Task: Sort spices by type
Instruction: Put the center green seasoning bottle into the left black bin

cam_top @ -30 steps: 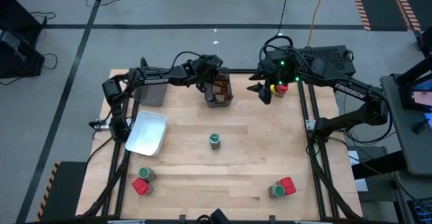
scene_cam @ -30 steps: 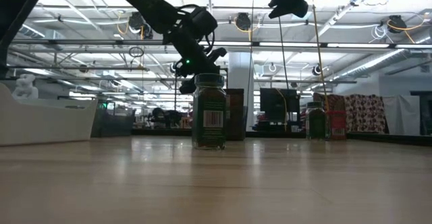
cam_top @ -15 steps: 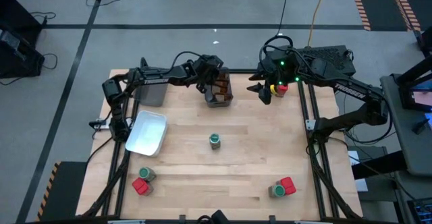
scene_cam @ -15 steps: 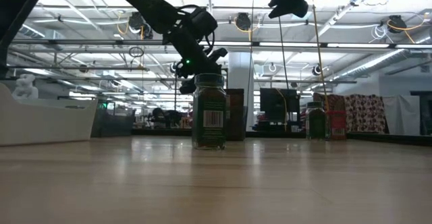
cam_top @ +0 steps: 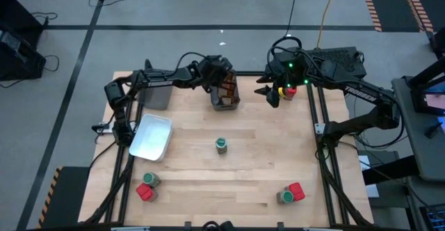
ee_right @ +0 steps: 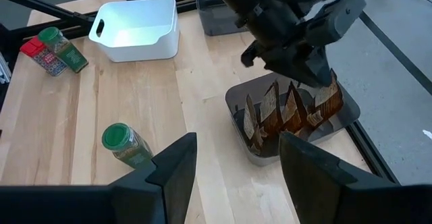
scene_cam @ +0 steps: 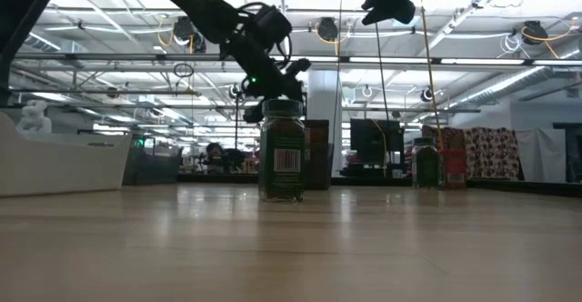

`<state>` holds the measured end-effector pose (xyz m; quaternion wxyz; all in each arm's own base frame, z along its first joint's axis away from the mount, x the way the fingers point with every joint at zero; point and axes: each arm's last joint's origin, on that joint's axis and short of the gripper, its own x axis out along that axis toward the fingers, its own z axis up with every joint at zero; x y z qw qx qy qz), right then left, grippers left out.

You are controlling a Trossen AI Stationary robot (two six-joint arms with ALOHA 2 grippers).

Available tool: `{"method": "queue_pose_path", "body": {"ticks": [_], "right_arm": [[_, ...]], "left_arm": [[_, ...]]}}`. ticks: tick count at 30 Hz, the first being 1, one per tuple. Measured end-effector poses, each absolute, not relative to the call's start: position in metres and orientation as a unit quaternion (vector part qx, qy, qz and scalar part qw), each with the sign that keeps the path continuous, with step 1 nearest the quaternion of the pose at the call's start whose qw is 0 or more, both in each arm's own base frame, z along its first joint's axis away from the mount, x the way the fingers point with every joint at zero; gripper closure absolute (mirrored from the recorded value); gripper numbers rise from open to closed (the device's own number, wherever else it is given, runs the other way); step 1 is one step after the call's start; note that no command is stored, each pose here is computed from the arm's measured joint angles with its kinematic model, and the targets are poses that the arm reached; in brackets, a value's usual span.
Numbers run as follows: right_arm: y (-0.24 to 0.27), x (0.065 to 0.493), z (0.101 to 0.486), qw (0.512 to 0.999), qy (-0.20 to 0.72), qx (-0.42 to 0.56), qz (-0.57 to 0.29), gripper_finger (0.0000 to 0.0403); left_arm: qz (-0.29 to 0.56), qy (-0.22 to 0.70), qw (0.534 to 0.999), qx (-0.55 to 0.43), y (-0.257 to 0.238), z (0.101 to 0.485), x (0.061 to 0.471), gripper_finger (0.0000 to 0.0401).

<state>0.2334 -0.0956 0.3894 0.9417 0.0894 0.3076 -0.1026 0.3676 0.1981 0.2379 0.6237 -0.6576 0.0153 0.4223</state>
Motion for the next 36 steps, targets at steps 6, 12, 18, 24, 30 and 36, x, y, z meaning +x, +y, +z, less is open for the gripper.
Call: {"method": "queue_pose_path", "body": {"ticks": [6, 12, 18, 24, 30, 36], "right_arm": [[-0.096, 0.233, 0.389, 0.942, 0.308, 0.090, -0.103, 0.0211], [-0.096, 0.234, 0.390, 0.943, 0.305, 0.085, -0.102, 0.0211], [-0.098, 0.238, 0.393, 0.951, 0.283, 0.068, -0.099, 0.0211], [-0.099, 0.246, 0.393, 0.961, 0.265, 0.055, -0.055, 0.0211], [-0.101, 0.258, 0.387, 0.964, 0.259, 0.059, -0.008, 0.0211], [-0.098, 0.270, 0.377, 0.956, 0.275, 0.101, -0.004, 0.0211]], "left_arm": [[0.400, 0.046, 0.758, -0.513, 0.191, 0.279, 0.353, 0.0294], [0.332, 0.112, 0.903, -0.248, 0.177, 0.329, 0.330, 0.0294], [0.200, 0.197, 0.947, -0.158, 0.150, 0.355, 0.299, 0.0294], [0.129, 0.308, 0.924, -0.187, 0.116, 0.358, 0.268, 0.0294], [0.065, 0.427, 0.877, -0.209, 0.078, 0.348, 0.252, 0.0294], [0.031, 0.579, 0.791, -0.196, 0.045, 0.332, 0.233, 0.0294]]}}
